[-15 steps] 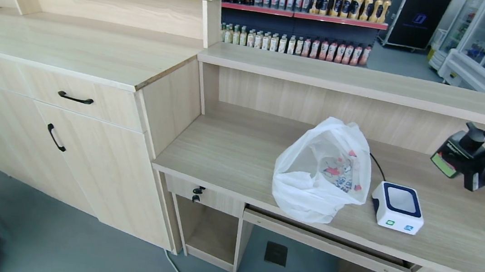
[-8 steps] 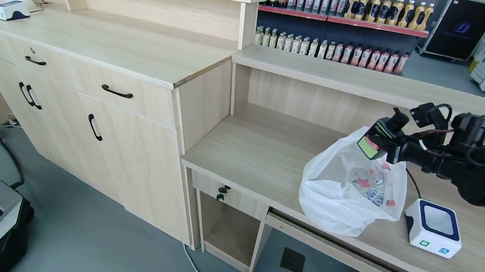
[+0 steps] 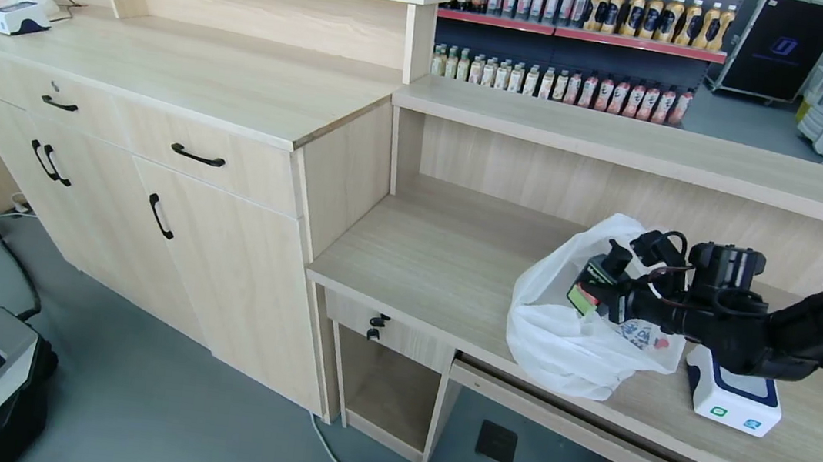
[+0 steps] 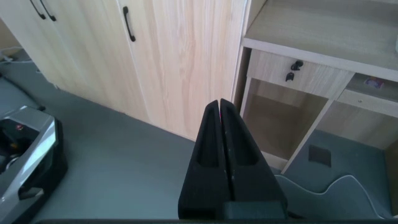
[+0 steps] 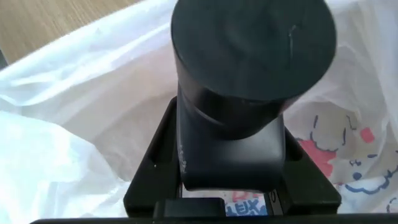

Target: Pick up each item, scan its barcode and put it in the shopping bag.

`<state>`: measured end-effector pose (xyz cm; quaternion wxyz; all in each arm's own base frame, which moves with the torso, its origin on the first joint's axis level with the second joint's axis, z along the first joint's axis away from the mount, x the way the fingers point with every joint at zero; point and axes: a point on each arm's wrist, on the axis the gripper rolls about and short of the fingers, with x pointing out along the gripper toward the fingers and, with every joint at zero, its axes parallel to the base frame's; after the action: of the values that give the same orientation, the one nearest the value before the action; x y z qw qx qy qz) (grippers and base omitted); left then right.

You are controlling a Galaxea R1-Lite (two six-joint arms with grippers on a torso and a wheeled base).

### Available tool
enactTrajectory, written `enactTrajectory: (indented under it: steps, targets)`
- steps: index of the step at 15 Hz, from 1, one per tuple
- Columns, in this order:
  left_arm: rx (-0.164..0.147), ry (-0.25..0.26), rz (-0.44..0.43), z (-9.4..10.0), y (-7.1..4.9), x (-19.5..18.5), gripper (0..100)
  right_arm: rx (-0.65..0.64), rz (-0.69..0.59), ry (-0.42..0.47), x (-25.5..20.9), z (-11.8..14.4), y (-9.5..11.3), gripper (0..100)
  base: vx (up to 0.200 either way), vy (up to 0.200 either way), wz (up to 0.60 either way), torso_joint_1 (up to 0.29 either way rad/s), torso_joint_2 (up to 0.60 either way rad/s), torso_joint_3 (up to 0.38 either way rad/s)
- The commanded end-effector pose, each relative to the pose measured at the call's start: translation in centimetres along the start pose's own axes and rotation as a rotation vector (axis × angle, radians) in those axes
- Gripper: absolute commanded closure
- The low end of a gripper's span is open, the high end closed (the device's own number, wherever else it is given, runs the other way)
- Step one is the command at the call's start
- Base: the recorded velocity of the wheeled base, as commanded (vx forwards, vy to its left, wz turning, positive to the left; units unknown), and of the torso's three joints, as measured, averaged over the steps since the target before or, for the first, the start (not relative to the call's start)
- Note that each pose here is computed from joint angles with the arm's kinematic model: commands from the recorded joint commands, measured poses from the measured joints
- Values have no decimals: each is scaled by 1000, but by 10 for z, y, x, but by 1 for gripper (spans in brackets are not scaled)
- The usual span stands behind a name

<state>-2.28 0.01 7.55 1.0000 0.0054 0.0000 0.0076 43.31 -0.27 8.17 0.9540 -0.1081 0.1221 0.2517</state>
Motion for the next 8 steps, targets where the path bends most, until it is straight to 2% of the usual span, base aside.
enactTrajectory:
  steps: [1, 8]
  targets:
    - [0, 0, 0, 0, 0, 0, 100, -10, 19, 32, 11, -16, 3, 100, 0, 0, 0, 0, 0, 0]
    - [0, 0, 0, 0, 0, 0, 100, -49, 54, 39, 28, -26, 12, 100, 0, 0, 0, 0, 0, 0]
